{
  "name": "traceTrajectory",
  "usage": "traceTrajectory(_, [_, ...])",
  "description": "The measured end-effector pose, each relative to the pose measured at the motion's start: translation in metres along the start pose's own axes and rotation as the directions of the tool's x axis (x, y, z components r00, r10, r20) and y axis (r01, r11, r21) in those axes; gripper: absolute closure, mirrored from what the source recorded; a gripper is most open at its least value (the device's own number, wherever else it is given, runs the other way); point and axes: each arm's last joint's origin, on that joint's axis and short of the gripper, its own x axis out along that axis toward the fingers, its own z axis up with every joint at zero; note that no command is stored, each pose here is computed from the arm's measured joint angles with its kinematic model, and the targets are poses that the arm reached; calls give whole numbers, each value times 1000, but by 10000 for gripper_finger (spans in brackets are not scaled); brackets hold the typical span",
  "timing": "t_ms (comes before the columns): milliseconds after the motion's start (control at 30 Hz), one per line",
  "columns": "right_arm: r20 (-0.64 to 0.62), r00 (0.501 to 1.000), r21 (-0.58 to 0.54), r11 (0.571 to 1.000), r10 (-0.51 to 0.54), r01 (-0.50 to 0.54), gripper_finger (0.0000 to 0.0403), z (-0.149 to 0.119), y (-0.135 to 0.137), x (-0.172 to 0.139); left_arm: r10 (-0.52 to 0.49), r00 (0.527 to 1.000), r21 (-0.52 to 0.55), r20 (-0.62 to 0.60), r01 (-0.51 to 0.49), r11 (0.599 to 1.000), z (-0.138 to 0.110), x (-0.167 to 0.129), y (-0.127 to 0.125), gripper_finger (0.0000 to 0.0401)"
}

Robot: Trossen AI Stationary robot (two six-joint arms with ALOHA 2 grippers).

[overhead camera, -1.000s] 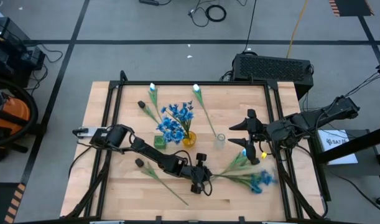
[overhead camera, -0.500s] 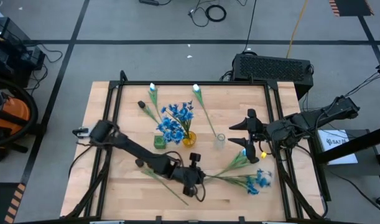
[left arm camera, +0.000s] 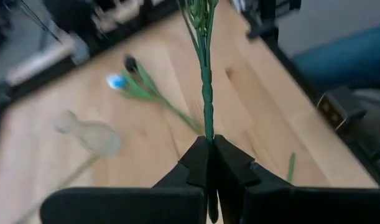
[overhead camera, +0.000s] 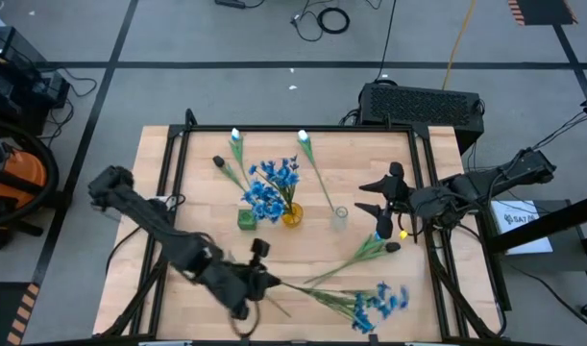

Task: Sort flowers into vase by color
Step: Put the blue flowers into the yellow vase

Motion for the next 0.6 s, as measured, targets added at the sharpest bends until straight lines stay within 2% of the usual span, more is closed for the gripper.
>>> traceTrajectory(167, [6, 998, 22, 998, -56, 56, 188, -1, 2, 6, 93, 986, 9, 142, -95, 995, 14, -52, 9, 384])
traceTrajectory(367, [45, 998, 2, 999, -44, 44, 188, 2, 15, 22, 231, 933, -36, 275, -230, 973, 23, -104, 25, 384])
traceTrajectory(500, [159, 987, -27, 1000, 4, 0, 188, 14, 27, 33, 350, 872, -164, 342, -311, 936, 30, -126, 38, 384])
traceTrajectory(600, [291, 952, -41, 995, 99, -90, 188, 28, 38, 37, 400, 847, -159, 349, -367, 917, 32, -121, 43, 384])
